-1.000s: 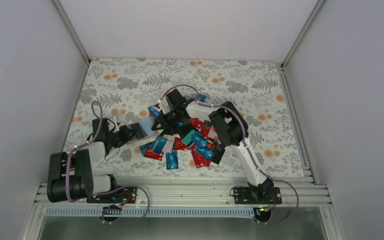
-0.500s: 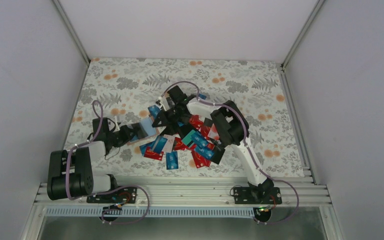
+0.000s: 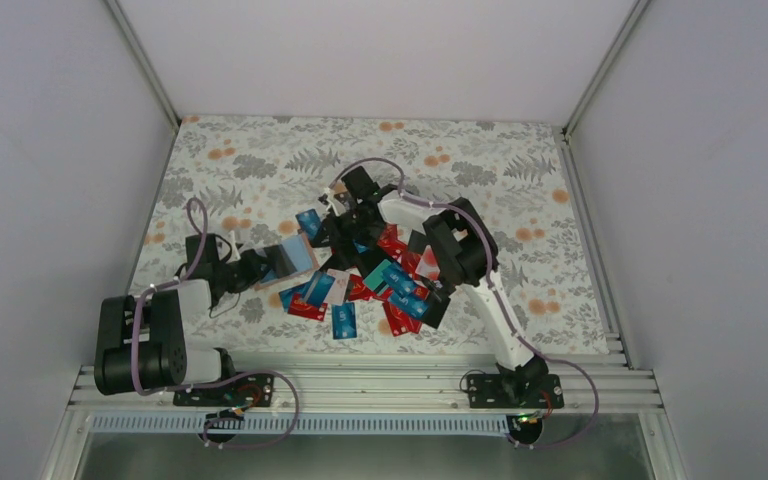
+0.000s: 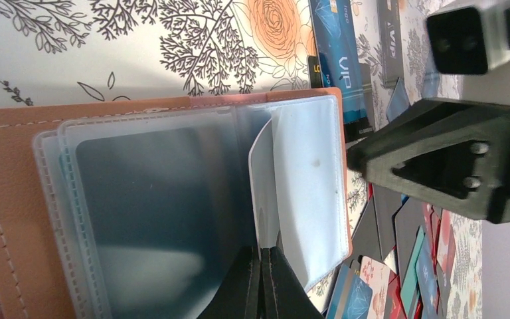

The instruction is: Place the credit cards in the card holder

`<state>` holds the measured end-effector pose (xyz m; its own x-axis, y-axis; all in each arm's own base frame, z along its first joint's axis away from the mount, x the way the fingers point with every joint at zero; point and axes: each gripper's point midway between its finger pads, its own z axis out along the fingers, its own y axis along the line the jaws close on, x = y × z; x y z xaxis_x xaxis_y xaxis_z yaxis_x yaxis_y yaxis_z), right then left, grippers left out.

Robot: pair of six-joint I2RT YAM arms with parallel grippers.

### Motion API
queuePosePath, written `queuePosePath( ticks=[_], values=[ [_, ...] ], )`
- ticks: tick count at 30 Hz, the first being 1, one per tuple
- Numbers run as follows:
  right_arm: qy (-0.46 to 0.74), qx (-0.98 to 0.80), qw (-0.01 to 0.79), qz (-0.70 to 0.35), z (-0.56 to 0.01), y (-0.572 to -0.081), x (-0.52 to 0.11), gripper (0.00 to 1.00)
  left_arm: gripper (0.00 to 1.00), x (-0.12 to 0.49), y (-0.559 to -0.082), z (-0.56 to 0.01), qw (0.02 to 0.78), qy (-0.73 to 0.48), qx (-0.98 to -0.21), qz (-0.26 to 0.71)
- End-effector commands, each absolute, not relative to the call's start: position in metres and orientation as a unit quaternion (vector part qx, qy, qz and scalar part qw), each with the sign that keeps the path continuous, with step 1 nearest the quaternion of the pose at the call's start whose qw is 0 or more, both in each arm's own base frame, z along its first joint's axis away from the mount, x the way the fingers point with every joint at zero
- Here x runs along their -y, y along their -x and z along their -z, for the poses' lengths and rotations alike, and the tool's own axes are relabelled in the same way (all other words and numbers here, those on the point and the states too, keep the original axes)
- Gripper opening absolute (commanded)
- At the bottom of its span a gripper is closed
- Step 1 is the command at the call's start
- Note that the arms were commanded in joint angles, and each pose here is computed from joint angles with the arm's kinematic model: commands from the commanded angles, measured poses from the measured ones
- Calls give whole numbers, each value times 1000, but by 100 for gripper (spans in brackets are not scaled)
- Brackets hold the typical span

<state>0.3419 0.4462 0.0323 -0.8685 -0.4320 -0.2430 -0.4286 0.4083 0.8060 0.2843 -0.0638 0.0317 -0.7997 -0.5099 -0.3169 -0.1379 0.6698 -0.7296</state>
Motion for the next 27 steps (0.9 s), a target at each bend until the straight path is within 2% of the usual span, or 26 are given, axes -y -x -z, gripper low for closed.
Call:
queuePosePath(
  ticks=[1, 27],
  values=[
    [-256, 844, 17, 470, -7, -339, -447, 17, 2, 64, -280, -23, 243, 176, -888, 349],
    [-258, 842, 26, 472, 0, -330, -447, 13, 2, 84, -290, -19, 223, 141, -901, 344]
  ],
)
